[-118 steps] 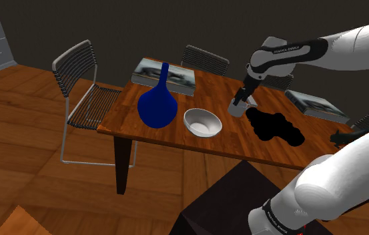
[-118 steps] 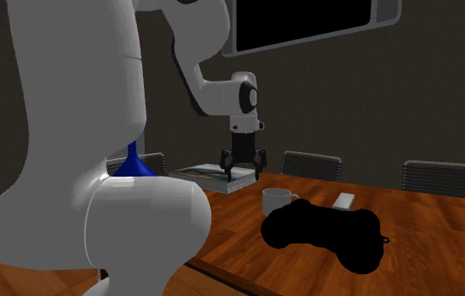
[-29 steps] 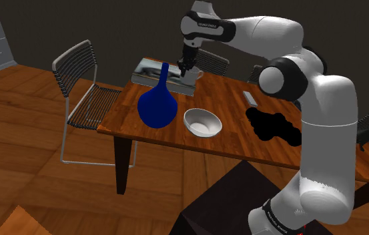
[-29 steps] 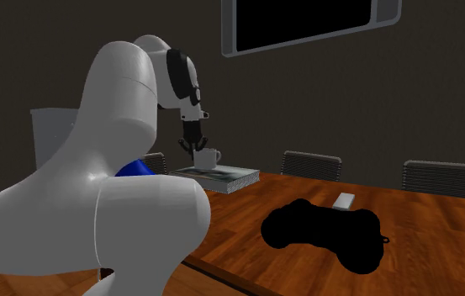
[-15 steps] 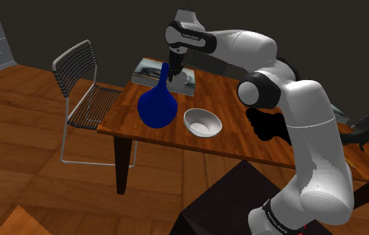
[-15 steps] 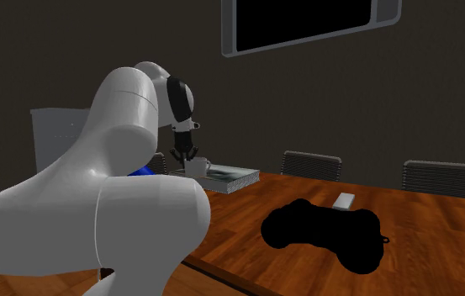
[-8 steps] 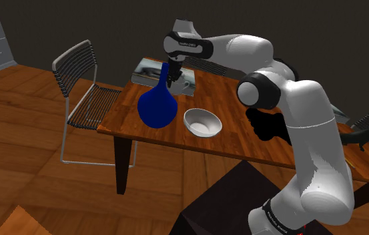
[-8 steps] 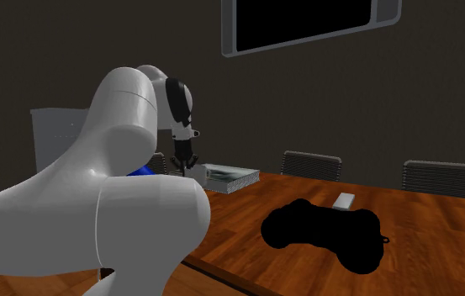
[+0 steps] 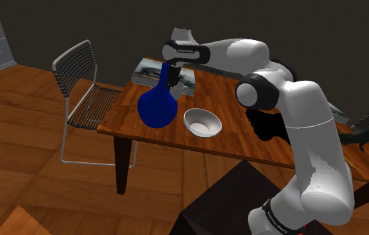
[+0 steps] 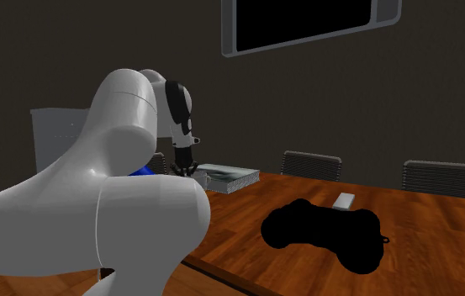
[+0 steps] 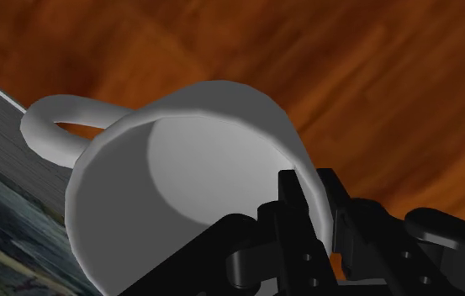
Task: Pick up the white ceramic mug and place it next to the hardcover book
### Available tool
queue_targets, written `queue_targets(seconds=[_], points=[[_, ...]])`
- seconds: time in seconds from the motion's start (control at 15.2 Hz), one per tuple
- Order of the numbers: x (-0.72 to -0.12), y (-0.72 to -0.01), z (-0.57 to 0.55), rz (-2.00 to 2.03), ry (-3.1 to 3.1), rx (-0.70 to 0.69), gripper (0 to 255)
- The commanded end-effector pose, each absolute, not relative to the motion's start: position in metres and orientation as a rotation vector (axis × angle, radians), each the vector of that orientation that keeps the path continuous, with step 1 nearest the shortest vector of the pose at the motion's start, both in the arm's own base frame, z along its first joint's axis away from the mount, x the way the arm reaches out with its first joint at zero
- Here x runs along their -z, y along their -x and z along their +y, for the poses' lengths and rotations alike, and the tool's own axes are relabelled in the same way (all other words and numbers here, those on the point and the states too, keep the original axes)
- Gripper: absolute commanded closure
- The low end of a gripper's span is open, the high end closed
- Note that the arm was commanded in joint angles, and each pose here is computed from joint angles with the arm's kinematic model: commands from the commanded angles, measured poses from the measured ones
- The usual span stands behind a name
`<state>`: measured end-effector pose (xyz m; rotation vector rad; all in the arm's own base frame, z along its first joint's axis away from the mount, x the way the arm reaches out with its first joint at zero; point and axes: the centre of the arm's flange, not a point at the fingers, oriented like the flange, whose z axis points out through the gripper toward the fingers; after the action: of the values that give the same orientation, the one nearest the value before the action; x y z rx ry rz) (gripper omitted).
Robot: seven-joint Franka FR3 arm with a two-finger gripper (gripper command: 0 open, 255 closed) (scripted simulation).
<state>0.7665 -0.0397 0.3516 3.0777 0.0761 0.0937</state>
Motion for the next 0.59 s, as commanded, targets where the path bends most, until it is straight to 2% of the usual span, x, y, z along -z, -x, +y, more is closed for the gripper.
queue_targets(seconds=[0.0, 0.26, 0.33, 0.53], points=[[-0.3511, -0.7665, -0.0396, 0.076, -3.078, -0.095, 255], [-0.3511, -0.7665, -0.0396, 0.076, -3.078, -0.095, 255], [-0.3511, -0.7665, -0.0396, 0.076, -3.078, -0.095, 0], [-0.351, -0.7665, -0.0396, 0.076, -3.078, -0.095, 0]])
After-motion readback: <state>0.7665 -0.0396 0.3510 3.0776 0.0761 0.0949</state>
